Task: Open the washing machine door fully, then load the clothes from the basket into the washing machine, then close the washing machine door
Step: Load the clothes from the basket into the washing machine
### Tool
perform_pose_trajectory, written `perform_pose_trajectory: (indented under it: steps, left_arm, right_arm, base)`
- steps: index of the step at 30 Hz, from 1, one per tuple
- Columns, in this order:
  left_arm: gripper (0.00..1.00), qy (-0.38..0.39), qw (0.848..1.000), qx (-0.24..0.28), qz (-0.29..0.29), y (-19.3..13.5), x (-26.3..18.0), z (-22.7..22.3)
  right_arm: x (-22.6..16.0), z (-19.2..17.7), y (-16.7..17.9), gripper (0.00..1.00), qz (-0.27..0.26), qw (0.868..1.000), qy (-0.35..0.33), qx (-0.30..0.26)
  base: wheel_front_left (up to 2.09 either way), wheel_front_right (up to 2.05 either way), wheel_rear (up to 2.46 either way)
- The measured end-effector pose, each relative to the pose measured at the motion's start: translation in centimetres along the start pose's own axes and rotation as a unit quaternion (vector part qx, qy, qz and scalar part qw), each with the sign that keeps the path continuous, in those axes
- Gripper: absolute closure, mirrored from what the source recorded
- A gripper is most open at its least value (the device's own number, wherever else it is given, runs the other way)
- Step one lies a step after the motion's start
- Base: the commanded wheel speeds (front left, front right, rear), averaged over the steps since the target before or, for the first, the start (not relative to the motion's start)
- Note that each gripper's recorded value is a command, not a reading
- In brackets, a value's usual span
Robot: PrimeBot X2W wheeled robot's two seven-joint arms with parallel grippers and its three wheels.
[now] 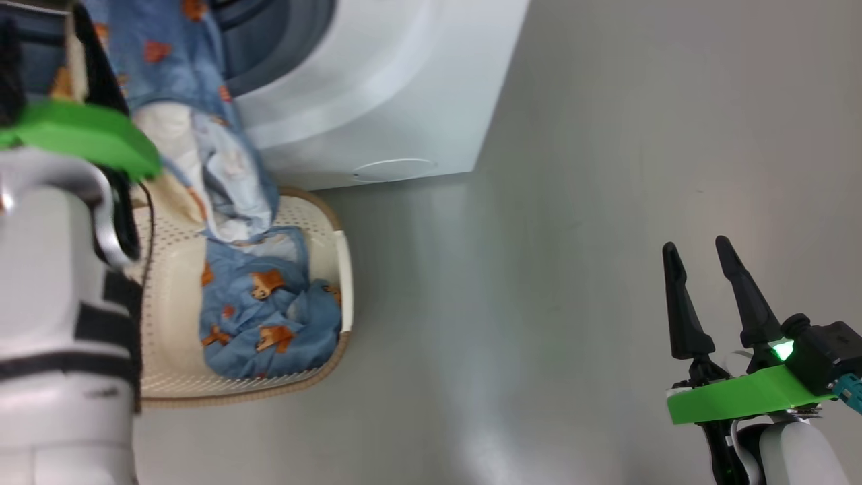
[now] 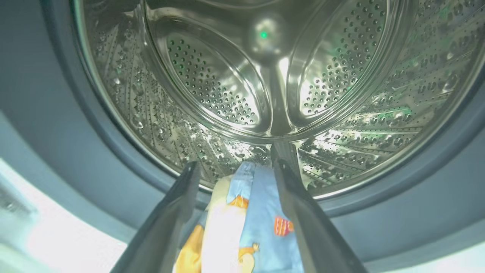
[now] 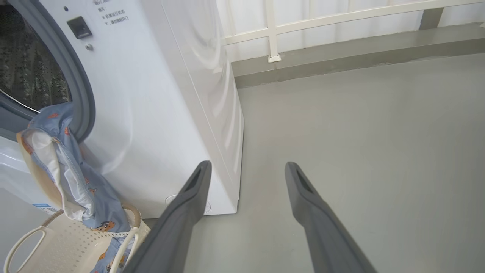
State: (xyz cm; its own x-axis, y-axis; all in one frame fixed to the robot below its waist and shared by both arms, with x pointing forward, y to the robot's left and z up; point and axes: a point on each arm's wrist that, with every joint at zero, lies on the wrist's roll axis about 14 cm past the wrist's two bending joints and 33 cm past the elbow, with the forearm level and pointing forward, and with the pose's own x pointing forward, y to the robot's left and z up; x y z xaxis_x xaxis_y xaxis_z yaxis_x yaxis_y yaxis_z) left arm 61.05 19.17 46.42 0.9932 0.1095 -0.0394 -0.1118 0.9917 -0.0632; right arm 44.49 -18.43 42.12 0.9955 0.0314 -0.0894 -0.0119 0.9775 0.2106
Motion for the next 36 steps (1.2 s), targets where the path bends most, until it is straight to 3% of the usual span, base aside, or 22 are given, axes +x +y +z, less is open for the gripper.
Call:
perform_pose_trajectory:
  steps: [5,24,36]
  left_arm:
    - [0.0,-0.001,1.0,0.013,0.009,1.8,-3.6,-1.0]
    - [0.0,0.059,0.998,-0.004,0.028,2.2,-14.4,-5.5]
    - [0.0,0.097,0.995,-0.018,0.028,1.8,-19.0,-7.1]
  right_arm:
    - [0.6,0.1,1.3,0.0,0.019,1.0,-0.004,0.005]
    - [0.2,1.3,1.2,0.0,0.02,1.0,-0.017,-0.003]
    - [-0.6,1.0,1.3,0.0,0.022,1.0,-0.009,-0.008]
  base:
    - [0.0,0.0,0.0]
    - [0.0,0.0,0.0]
    - [0.0,0.0,0.0]
